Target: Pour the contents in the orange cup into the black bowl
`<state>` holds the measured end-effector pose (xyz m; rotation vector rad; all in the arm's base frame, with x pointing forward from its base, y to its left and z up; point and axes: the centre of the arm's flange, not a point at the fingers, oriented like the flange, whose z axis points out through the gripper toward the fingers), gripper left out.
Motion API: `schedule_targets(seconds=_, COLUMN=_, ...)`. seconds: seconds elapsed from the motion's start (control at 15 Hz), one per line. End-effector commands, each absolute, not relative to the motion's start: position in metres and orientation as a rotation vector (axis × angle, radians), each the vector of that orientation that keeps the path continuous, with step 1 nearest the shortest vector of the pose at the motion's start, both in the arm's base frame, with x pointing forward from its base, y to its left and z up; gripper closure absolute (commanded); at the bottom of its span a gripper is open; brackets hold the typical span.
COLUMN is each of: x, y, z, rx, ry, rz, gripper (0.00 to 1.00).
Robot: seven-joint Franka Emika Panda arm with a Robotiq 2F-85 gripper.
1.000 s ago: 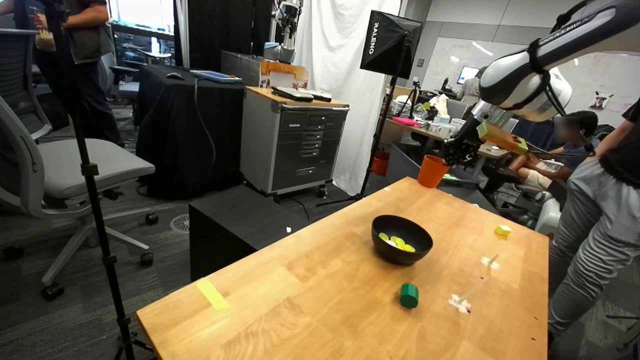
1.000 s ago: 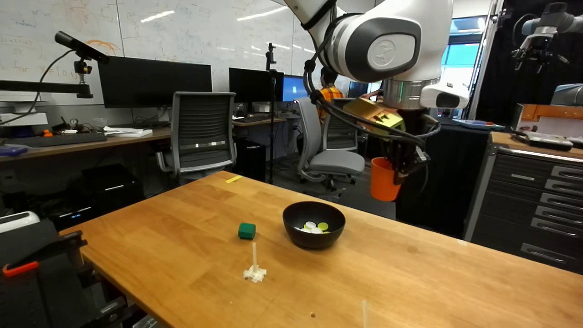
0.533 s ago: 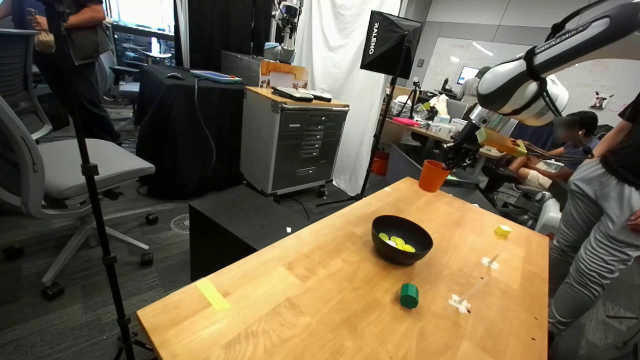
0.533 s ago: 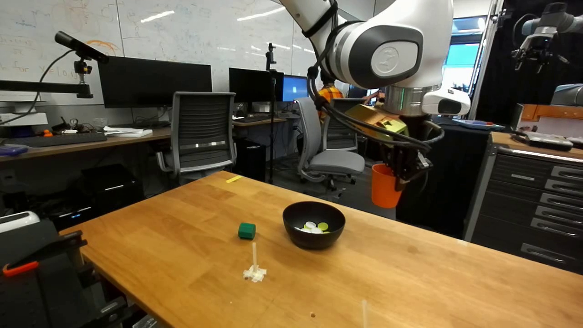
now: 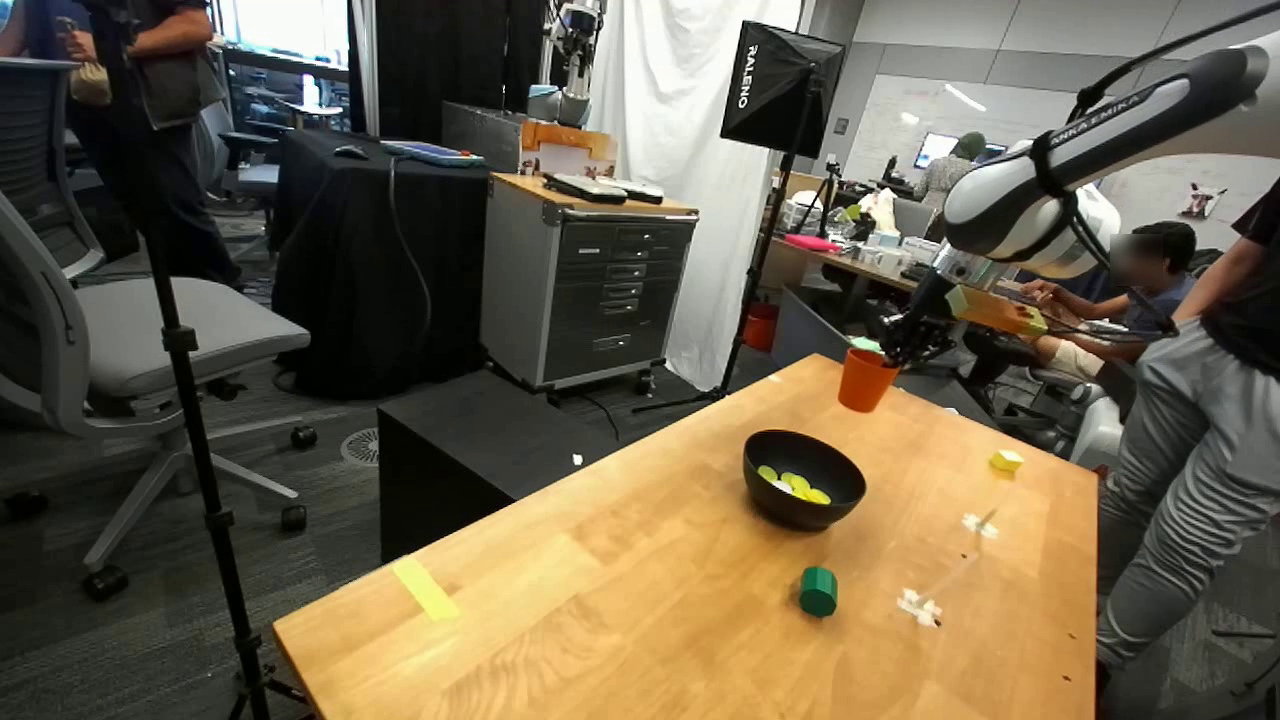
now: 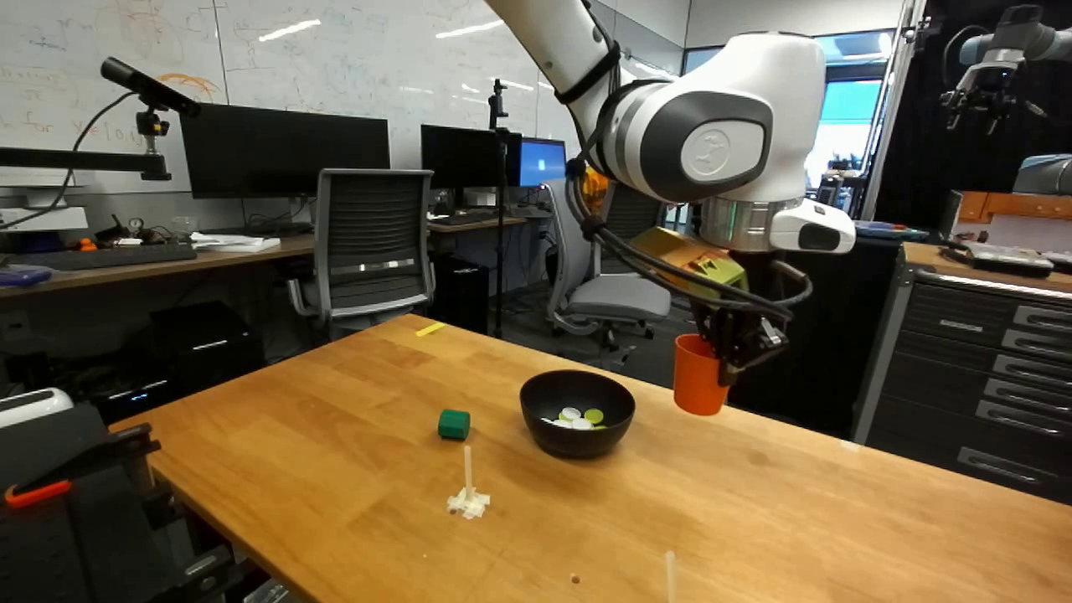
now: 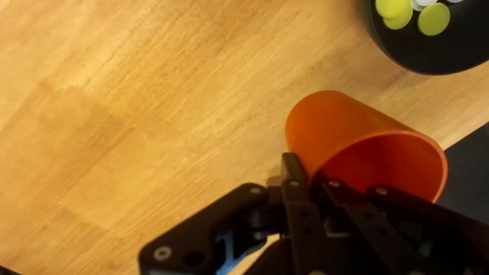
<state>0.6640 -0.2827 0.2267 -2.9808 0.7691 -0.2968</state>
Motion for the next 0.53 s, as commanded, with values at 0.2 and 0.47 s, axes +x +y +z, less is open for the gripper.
schedule_targets(seconds=0.2, x=0.677, y=-0.303, z=0.193, rx=-2.997, ry=0.761, rz=-0.285, gripper=0.96)
schedule_targets(seconds=0.47, x=0.684, y=-0.313, z=0.17, rx=-2.999, ry=0.774, rz=-0.251, gripper=0.96)
